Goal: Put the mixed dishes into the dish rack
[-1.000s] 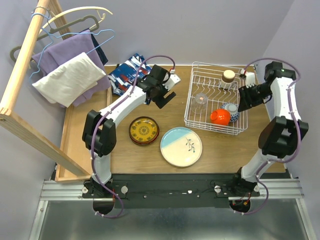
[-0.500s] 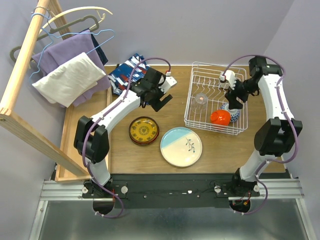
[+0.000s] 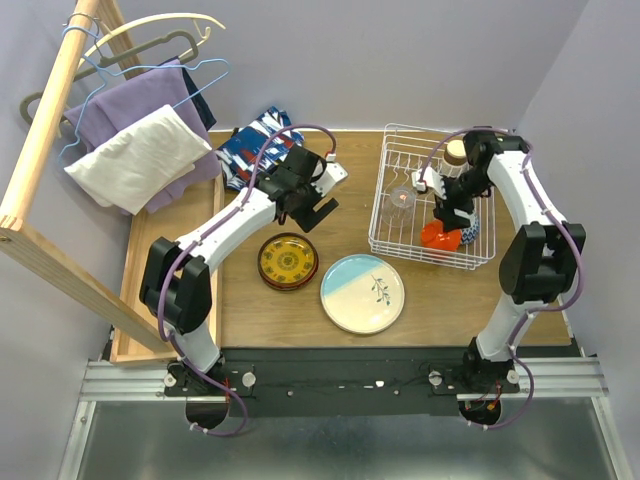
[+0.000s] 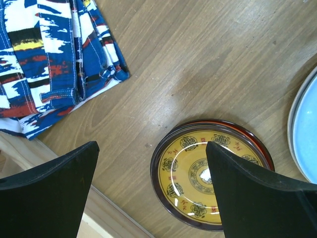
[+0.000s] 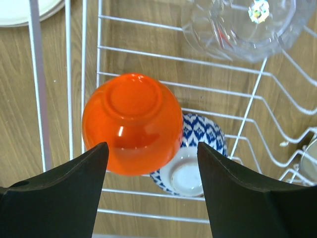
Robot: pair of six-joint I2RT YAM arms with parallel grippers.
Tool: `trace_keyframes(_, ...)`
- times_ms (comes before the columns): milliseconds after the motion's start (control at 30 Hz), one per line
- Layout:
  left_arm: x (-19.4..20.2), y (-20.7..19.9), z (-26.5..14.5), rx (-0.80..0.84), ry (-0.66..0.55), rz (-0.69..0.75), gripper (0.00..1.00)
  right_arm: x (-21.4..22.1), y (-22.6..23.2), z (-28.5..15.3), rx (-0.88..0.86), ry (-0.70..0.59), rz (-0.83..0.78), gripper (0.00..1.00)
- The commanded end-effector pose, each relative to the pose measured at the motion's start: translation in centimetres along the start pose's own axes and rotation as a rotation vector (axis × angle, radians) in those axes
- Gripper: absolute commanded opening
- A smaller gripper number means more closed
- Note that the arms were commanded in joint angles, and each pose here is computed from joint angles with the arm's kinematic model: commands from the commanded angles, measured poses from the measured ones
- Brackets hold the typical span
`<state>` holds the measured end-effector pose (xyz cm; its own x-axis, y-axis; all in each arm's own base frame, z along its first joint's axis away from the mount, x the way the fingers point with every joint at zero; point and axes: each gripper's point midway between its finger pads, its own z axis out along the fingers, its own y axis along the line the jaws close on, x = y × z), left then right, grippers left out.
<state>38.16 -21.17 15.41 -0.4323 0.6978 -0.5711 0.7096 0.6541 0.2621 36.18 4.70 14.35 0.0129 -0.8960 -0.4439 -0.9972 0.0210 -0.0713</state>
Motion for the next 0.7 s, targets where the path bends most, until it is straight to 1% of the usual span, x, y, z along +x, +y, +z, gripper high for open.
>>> trace_keyframes(0,0.0,1.0,-1.3,-0.042,-0.018,-0.003,0.99,-1.2,1.5,1.0,-0.076,-0.019,-0.077,0.80)
trace_keyframes(167,0.1,1.1,-1.2,-0.045,-0.013,0.000,0.99,-1.3,2.6,2.2,-0.124,-0.013,-0.076,0.80)
trace_keyframes(333,-0.1,1.2,-1.0,-0.045,-0.016,-0.001,0.99,-0.8,5.0,3.7,-0.202,0.015,-0.074,0.80)
trace_keyframes(400,-0.3,1.2,-0.7,-0.045,-0.016,-0.003,0.99,-0.7,5.2,4.2,-0.218,0.016,-0.049,0.80)
trace_keyframes(500,-0.4,1.2,-0.6,-0.042,-0.016,-0.006,0.99,-0.8,4.7,4.7,-0.227,0.014,0.008,0.79)
trace_keyframes(667,-0.6,1.1,-0.3,-0.037,-0.018,-0.010,0.99,-1.0,3.5,5.1,-0.217,0.004,0.055,0.78)
